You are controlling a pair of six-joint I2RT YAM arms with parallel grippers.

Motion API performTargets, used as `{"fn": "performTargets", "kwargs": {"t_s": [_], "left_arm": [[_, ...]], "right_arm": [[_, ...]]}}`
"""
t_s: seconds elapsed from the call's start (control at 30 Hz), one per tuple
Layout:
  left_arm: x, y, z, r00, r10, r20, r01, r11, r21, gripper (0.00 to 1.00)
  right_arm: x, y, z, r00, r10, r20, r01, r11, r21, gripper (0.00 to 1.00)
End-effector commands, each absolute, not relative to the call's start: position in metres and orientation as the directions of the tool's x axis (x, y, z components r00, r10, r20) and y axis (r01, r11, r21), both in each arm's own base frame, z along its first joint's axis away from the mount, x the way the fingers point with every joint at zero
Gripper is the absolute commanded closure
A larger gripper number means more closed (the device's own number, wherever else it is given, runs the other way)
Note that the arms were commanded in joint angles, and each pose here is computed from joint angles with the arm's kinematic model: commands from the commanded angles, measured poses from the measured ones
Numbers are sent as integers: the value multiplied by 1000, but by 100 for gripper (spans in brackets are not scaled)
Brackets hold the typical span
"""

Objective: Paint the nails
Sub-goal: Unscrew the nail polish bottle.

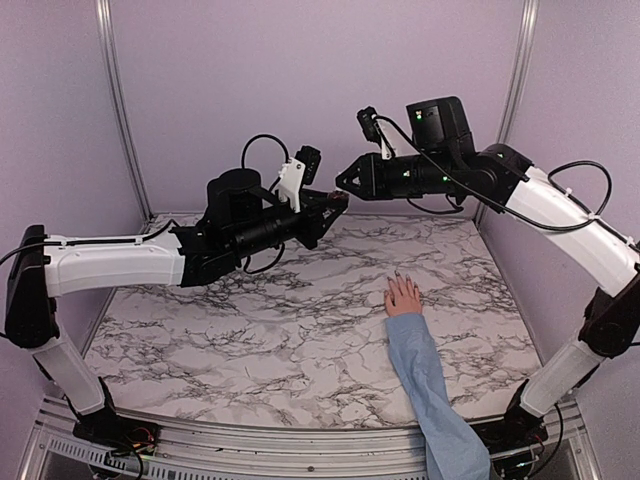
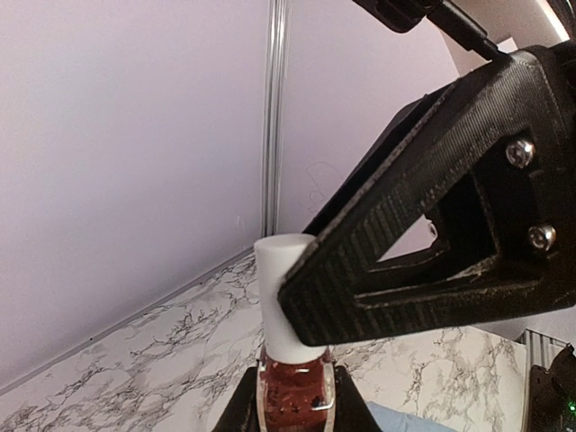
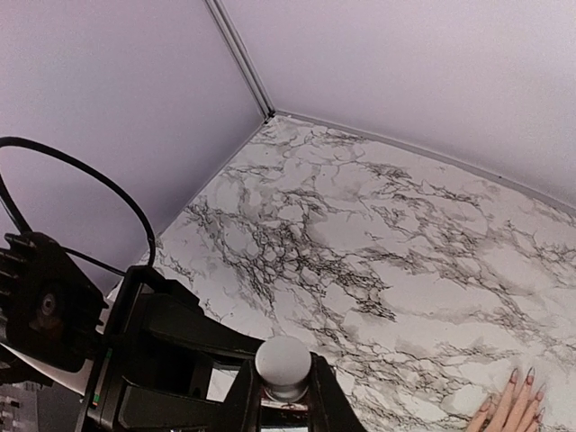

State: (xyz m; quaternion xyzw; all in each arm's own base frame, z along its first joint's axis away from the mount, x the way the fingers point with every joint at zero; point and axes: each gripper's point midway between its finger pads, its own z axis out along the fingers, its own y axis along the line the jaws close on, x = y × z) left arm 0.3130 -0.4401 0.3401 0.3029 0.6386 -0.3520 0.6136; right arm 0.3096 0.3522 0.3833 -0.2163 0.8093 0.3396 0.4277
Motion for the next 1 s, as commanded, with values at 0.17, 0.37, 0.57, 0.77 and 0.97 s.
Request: {"fn": "performTargets", "kwargs": {"t_s": [0.17,0.37,0.57,0.77,0.97], "left_arm": [[305,-443,357,-28,-49,-998,845,532,-50,100],[286,-438,369,-110,-96,-989,927,349,-137,100],[260,-434,387,-147,-113,-983,976,144,-162,100],[224,-433,407,-152,-117,-982,987,-74,-144,100],[201,-429,423,-165,-119,-979,967,-213,-137,100]], "right_arm": [[302,358,402,-488,-79,-869,-698,633,335,97],[287,358,419,-401,-102,-910,-792,538,289,99],[264,359,432,-304,-126,-944,-891,387,235,100],[234,360,451,-224,-107,-969,-955,223,196,100],[211,362,462,-189,-97,-977,-980,84,181,100]]}}
